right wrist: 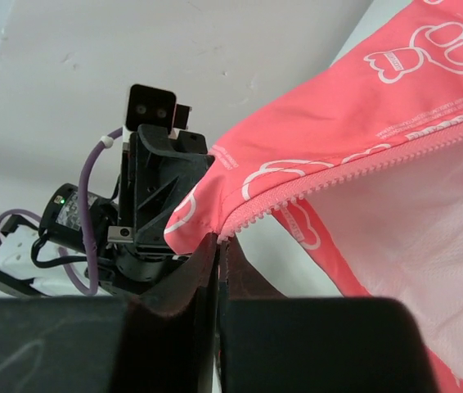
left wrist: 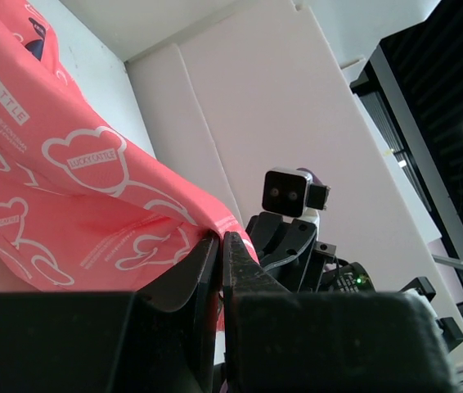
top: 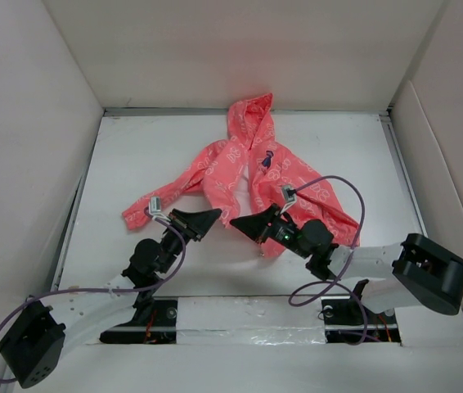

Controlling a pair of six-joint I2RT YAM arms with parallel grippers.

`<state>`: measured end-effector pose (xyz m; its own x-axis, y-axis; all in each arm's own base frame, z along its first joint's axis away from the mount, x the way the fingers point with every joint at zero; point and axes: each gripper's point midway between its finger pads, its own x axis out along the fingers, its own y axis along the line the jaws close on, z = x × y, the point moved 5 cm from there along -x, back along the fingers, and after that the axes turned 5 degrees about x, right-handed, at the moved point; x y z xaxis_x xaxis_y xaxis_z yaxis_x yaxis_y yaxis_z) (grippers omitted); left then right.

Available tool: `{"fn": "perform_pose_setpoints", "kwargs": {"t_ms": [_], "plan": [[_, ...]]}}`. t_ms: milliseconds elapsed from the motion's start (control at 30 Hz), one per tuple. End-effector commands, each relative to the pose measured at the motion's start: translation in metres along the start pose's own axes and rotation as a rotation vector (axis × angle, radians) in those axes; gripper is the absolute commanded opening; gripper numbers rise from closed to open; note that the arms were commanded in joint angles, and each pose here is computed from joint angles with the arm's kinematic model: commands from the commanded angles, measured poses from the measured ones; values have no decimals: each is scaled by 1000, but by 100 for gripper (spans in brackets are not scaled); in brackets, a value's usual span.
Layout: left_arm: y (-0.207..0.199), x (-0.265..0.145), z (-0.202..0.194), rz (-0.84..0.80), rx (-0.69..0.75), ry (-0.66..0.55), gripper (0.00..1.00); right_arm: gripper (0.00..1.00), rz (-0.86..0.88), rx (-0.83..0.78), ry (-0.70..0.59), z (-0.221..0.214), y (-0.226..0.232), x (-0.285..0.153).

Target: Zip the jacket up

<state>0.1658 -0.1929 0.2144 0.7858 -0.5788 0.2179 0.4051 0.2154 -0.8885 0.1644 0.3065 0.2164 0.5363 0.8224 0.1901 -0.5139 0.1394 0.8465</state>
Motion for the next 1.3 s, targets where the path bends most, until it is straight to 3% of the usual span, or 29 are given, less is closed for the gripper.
{"fn": "perform_pose_setpoints", "kwargs": {"t_ms": [0,167,200,267,400,533,667,833,1000,1267], "plan": [[26,-19,-14,35,15,46,0,0,73,-48,-59,15,20,3],[27,-11,-11,133,149,87,7,0,14,-151,-31,32,33,4],[27,-11,-7,154,170,73,10,0,-92,-172,37,27,17,0],[33,-13,-8,236,228,109,16,0,-138,-266,82,37,19,-1],[31,-17,-1,266,324,125,41,0,-236,-335,298,52,0,-3],[21,-17,3,228,387,127,43,0,-111,-253,559,38,-10,-6],[6,-13,5,135,461,146,41,0,-24,-182,648,30,-11,-4],[-10,-12,8,43,527,139,45,0,46,-147,663,39,1,-7],[-9,-6,-4,-5,578,223,45,0,77,-49,702,39,2,-8],[-16,-7,-16,-105,553,280,42,0,100,2,708,40,6,-4]]}}
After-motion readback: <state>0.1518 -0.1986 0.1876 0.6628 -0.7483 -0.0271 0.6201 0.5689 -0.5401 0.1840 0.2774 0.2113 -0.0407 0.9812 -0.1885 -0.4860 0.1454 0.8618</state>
